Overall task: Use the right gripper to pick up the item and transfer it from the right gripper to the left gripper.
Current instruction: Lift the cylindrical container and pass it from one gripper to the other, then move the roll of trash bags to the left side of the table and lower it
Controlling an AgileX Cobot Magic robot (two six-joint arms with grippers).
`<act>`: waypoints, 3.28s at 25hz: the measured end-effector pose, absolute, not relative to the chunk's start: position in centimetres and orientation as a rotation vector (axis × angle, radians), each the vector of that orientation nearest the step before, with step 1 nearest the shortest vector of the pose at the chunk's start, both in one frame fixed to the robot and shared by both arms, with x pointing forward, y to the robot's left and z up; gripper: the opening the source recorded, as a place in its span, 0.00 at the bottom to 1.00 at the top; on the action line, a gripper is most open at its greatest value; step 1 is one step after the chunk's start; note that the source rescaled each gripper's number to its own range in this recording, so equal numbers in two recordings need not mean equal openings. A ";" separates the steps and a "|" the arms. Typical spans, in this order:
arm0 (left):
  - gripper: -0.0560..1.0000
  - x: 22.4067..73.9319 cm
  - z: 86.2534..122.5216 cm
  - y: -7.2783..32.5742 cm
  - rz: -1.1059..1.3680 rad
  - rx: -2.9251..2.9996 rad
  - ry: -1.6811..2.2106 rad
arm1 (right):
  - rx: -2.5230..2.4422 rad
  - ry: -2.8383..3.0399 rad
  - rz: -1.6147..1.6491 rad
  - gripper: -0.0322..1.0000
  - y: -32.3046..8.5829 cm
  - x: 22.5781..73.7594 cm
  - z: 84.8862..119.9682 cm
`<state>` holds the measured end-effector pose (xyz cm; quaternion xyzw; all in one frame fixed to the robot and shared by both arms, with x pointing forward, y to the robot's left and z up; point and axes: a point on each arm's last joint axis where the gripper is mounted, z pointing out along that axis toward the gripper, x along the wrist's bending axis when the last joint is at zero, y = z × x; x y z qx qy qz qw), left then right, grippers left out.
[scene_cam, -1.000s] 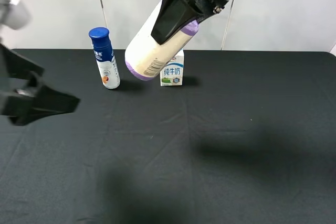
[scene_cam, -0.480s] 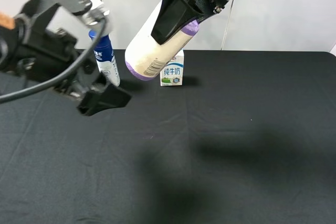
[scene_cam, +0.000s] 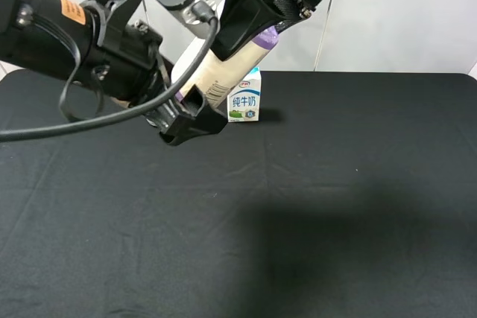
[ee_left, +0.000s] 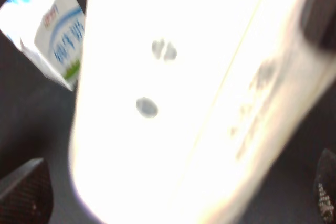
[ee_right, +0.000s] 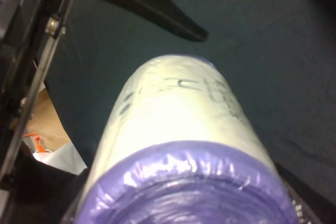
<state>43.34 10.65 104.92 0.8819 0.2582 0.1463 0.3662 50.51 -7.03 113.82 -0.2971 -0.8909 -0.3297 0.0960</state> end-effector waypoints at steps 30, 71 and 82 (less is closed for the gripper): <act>0.73 43.9 105.6 10.3 0.558 2.268 0.425 | -0.878 -2.614 -0.993 0.04 -6.9 50.4 113.9; 0.06 44.0 105.7 10.2 0.593 2.266 0.391 | -0.958 -2.684 -1.029 1.00 -8.4 49.3 116.2; 0.06 44.0 105.7 10.2 0.593 2.266 0.391 | -1.025 -2.757 -0.971 1.00 -12.0 45.1 116.3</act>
